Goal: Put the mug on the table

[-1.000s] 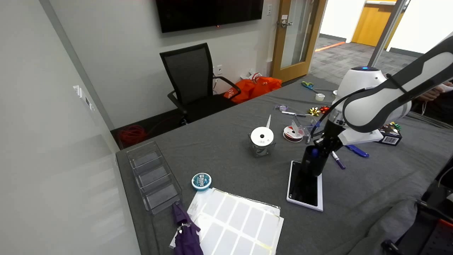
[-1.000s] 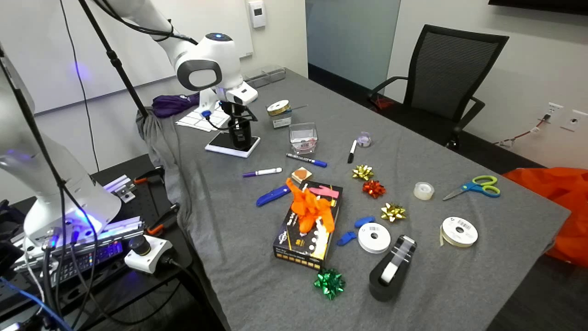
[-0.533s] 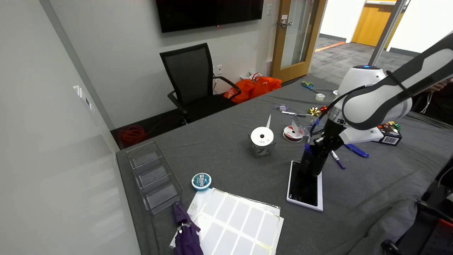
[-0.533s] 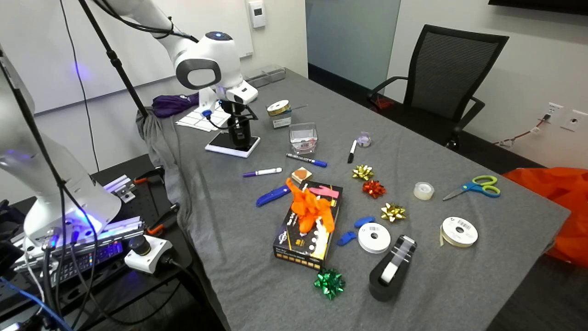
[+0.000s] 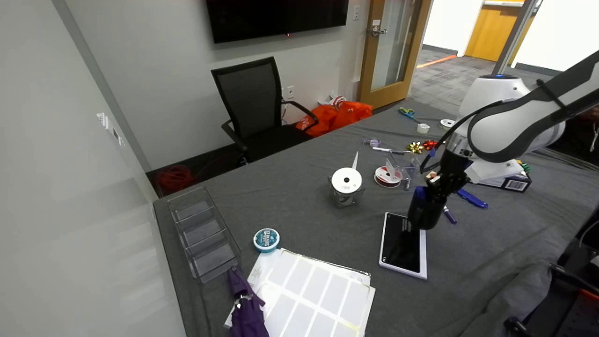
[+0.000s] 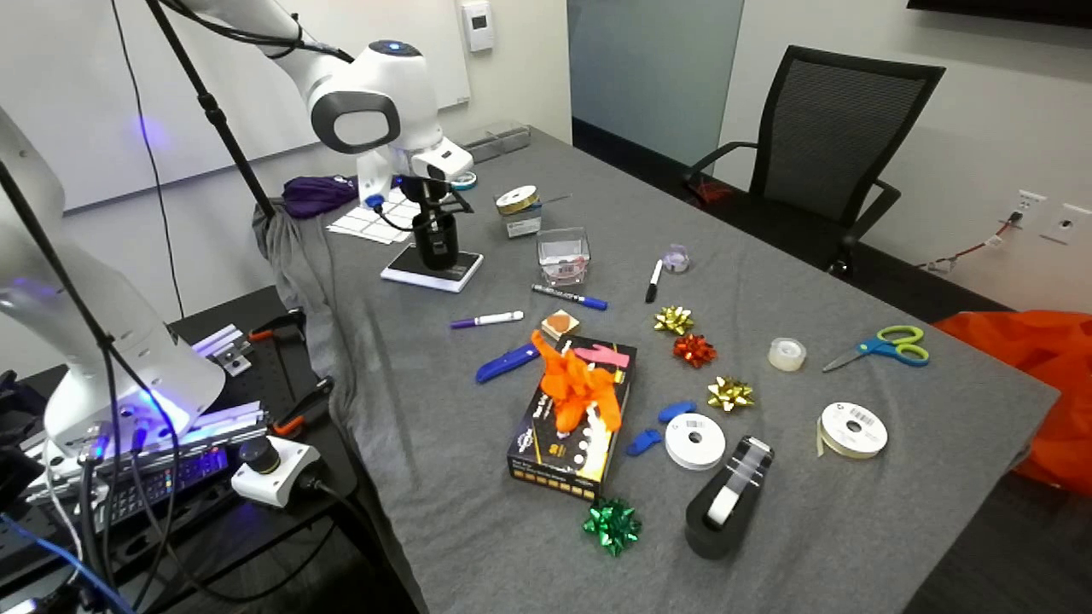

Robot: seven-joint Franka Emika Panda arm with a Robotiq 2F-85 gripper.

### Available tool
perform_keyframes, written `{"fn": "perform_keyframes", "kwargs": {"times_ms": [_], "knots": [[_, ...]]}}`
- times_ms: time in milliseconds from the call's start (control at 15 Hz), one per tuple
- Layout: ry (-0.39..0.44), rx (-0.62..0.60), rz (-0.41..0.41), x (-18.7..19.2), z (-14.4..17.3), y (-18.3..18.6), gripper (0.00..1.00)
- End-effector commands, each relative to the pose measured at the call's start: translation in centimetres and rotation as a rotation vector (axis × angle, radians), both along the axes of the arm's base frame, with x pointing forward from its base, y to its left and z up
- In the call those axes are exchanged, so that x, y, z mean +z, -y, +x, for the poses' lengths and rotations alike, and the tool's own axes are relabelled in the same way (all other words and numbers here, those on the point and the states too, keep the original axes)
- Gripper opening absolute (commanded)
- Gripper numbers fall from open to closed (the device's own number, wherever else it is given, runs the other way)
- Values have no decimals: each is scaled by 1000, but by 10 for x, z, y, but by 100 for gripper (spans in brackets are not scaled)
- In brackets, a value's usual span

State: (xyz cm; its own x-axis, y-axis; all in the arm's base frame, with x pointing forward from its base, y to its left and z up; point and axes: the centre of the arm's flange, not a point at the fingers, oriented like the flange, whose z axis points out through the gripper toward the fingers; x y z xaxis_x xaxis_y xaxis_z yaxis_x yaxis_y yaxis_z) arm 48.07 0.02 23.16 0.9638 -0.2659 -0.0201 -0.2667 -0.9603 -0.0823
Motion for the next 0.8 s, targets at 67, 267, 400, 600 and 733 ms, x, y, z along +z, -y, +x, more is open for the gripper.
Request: {"fn": "perform_keyframes", "kwargs": {"times_ms": [67,267,400,600,733], "knots": [[9,91,-85,16,-34,47,2],[-11,153,-116,7,-52,76,2],[-37,198,-119,-3,-66,91,2],[-62,260,-87,-18,-88,109,2],[-46,297,-74,-25,-97,115,2]]}}
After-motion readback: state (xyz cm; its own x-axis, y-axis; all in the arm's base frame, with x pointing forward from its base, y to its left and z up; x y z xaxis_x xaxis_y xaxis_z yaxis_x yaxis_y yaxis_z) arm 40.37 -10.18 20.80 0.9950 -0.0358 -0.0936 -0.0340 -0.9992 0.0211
